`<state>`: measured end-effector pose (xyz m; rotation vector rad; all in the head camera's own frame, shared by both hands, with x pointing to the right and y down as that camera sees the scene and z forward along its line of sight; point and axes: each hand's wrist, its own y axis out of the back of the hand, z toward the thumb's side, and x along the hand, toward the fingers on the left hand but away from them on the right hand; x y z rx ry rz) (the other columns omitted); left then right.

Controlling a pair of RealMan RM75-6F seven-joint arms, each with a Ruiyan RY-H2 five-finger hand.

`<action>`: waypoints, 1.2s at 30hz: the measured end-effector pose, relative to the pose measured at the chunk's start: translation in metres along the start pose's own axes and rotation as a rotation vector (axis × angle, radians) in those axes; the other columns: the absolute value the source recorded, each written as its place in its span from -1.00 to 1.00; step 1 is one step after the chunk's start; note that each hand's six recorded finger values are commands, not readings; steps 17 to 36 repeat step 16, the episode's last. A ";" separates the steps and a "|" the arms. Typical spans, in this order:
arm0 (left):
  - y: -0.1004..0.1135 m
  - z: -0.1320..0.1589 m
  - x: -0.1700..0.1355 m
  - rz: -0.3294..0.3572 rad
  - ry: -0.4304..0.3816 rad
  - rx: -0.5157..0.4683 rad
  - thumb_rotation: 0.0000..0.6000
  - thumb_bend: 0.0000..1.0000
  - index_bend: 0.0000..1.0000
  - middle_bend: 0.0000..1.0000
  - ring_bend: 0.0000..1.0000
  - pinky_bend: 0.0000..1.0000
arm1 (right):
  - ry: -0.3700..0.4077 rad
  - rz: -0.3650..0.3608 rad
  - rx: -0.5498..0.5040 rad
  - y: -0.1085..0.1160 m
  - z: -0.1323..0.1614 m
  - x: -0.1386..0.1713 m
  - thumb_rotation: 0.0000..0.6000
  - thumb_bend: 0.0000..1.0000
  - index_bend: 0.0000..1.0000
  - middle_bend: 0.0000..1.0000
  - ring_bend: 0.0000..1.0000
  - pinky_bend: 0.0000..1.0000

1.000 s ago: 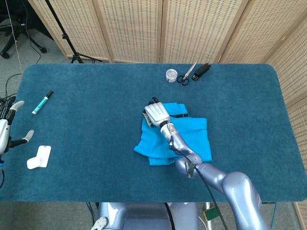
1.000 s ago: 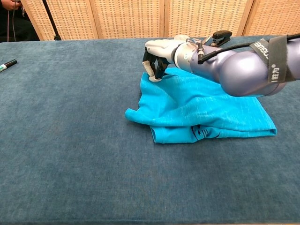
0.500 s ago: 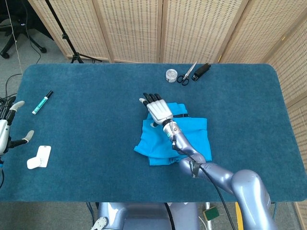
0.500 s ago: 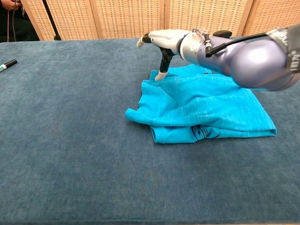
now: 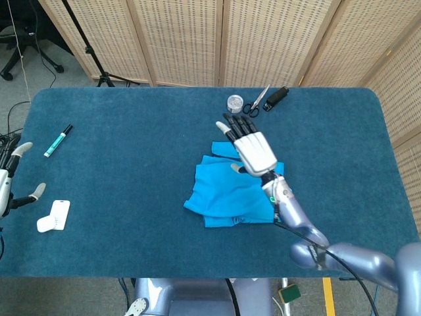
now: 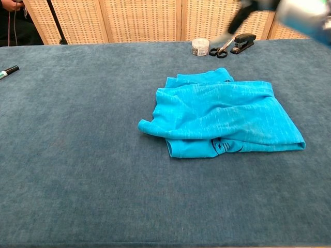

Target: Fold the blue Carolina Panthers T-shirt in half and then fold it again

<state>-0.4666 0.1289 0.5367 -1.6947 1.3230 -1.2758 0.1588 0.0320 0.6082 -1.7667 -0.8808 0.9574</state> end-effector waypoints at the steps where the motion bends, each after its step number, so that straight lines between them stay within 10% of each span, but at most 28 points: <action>1: 0.000 0.000 -0.002 0.001 -0.002 0.001 1.00 -0.44 -1.00 -1.00 -1.00 -1.00 | -0.009 -0.023 0.015 0.008 -0.010 0.012 1.00 -1.00 -0.90 -1.00 -1.00 -0.88; 16: 0.003 -0.012 -0.040 0.072 0.070 0.130 1.00 -0.99 -1.00 -1.00 -1.00 -1.00 | -0.203 -0.110 0.081 0.045 -0.112 0.187 1.00 -1.00 -0.99 -1.00 -1.00 -1.00; 36: 0.003 -0.012 -0.040 0.072 0.070 0.130 1.00 -0.99 -1.00 -1.00 -1.00 -1.00 | -0.203 -0.110 0.081 0.045 -0.112 0.187 1.00 -1.00 -0.99 -1.00 -1.00 -1.00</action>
